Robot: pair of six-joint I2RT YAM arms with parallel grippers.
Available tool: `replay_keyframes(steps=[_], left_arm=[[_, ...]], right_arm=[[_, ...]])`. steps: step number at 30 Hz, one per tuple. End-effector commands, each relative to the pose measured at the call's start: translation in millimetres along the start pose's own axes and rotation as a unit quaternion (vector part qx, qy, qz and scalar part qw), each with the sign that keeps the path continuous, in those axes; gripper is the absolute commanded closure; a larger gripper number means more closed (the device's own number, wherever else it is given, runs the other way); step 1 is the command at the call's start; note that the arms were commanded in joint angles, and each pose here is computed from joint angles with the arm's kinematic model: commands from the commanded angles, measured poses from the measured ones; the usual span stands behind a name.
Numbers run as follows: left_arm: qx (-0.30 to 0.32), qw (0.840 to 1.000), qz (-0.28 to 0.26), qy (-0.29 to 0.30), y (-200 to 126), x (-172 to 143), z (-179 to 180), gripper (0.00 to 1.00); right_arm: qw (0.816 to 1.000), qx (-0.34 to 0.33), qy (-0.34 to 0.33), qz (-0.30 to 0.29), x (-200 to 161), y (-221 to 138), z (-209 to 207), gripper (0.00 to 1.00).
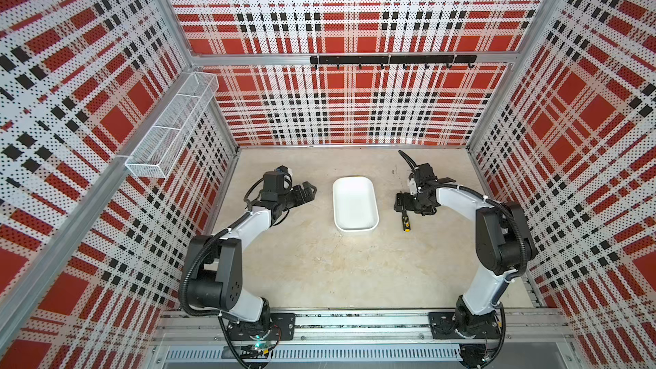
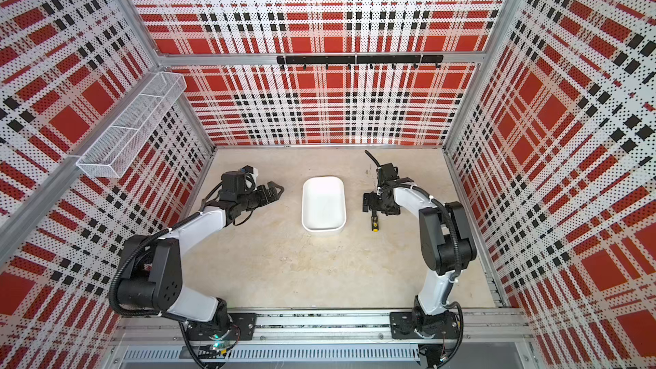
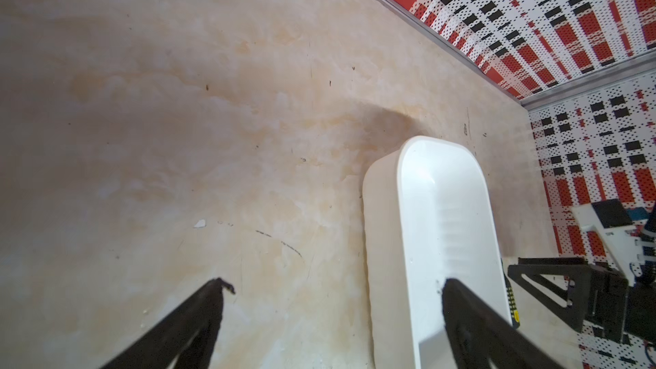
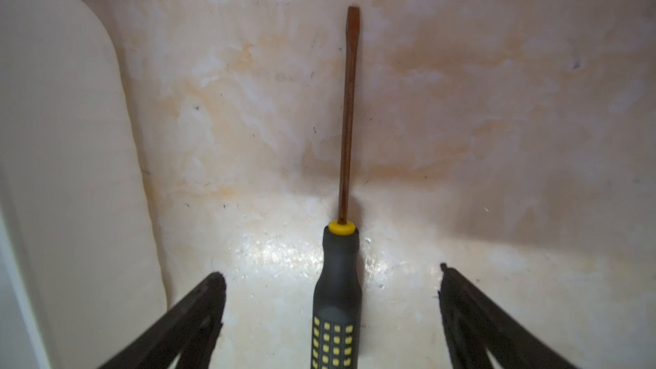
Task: Put the screwdriver in the bin
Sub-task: Pick up the screwdriver from the middle-right of the table.
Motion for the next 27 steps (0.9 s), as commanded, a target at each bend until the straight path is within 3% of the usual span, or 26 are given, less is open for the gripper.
replay_keyframes(steps=[1,6,18,27], left_arm=[[-0.007,0.999,0.030,-0.017,5,-6,-2,0.02],[-0.001,0.999,0.046,-0.016,10,-10,2,0.02],[-0.079,0.994,0.075,-0.006,9,-18,-16,0.02],[-0.078,0.994,0.080,-0.010,12,-20,-15,0.02]], right_arm=[[1.000,-0.003,0.003,0.010,-5,6,3,0.07],[1.000,-0.008,0.004,0.022,-10,11,4,0.14],[0.999,-0.012,-0.001,0.044,-22,20,10,0.28],[0.998,-0.025,-0.001,0.055,-26,22,8,0.36]])
Point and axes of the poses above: each gripper's point midway between its finger pads, its own y axis out along the fingers, its own z axis along the line the jaws close on, x = y × z, the point moved 5 cm from there along -y, back along the fingers, and after that the axes turned 6 degrees about -y, right-handed, at the moved point
